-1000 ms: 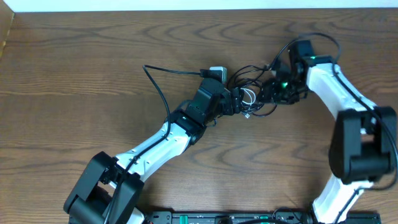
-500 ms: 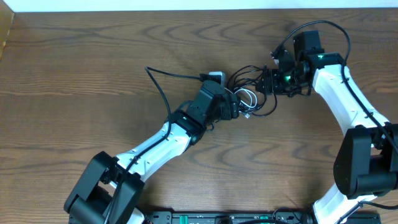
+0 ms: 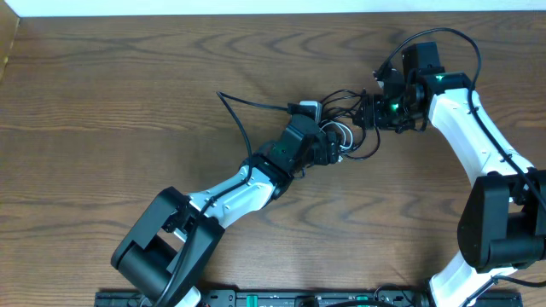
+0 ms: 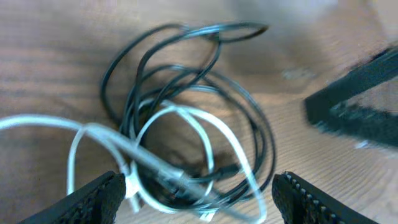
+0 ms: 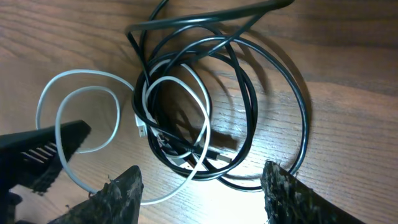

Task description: Untangle cables

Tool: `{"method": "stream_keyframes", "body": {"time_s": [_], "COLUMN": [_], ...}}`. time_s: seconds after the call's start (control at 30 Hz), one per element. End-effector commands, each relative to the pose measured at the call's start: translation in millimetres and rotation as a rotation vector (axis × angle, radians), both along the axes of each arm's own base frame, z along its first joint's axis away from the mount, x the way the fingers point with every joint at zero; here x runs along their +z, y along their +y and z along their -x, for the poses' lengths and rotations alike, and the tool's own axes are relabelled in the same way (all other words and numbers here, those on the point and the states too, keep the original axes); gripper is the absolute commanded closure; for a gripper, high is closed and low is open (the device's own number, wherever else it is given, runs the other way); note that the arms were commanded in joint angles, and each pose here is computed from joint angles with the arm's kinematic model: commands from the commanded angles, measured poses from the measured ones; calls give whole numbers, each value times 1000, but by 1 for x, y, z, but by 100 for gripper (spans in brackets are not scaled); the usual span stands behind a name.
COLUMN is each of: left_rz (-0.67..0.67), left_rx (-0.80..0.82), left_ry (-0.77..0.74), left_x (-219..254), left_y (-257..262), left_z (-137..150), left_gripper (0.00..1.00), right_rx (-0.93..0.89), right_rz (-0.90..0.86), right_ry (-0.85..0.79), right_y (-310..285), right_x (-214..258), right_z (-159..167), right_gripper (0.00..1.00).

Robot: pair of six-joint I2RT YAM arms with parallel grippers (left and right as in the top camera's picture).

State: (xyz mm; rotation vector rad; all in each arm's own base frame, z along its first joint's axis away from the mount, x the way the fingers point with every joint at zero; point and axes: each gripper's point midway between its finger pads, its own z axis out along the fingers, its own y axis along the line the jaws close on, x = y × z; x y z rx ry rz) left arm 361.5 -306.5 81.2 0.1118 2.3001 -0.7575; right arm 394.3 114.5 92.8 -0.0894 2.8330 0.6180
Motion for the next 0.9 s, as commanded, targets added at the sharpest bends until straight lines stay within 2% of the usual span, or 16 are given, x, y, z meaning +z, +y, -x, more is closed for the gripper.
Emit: {"method": "stream_keyframes", "body": {"time_s": [0.0,0.13,0.2,0.27,0.3,0.4,0.43,0.47,0.57,0.67,0.87], "left_rz": [10,72,101,112,111,116,118,123,149,225,327], "left_rx": [66,225,253,267,267,266,267,268,249,138,85], "left_ry": [-1,80,108,124,124,119,116,112,99,43,-38], "left_x": [1,-12,-18,-22,-22,-21,-20,-19,-5,43,118], "left_y": [6,15,14,14,14,14,13,14,15,11,20], "left_z": [-7,-14,-15,-15,-15,-16,-16,-17,-20,-18,-4], "left_gripper": [19,19,24,38,51,73,87,92,92,92,92], "right_rx": [-6,-6,-6,-6,-6,-6,-6,-6,-5,-3,2], "right_rz": [5,5,5,5,5,5,5,5,5,5,-7], "right_ry": [-2,-3,-2,-1,-1,-1,-1,-1,0,-4,-28], "right_y": [1,1,1,1,1,1,1,1,1,2,5], "right_x": [0,0,0,0,0,0,0,0,0,0,3], "right_z": [-2,-2,-2,-2,-2,-2,-2,-2,-1,-2,-7], "right_gripper": [42,41,42,41,42,41,41,41,39,38,39]}}
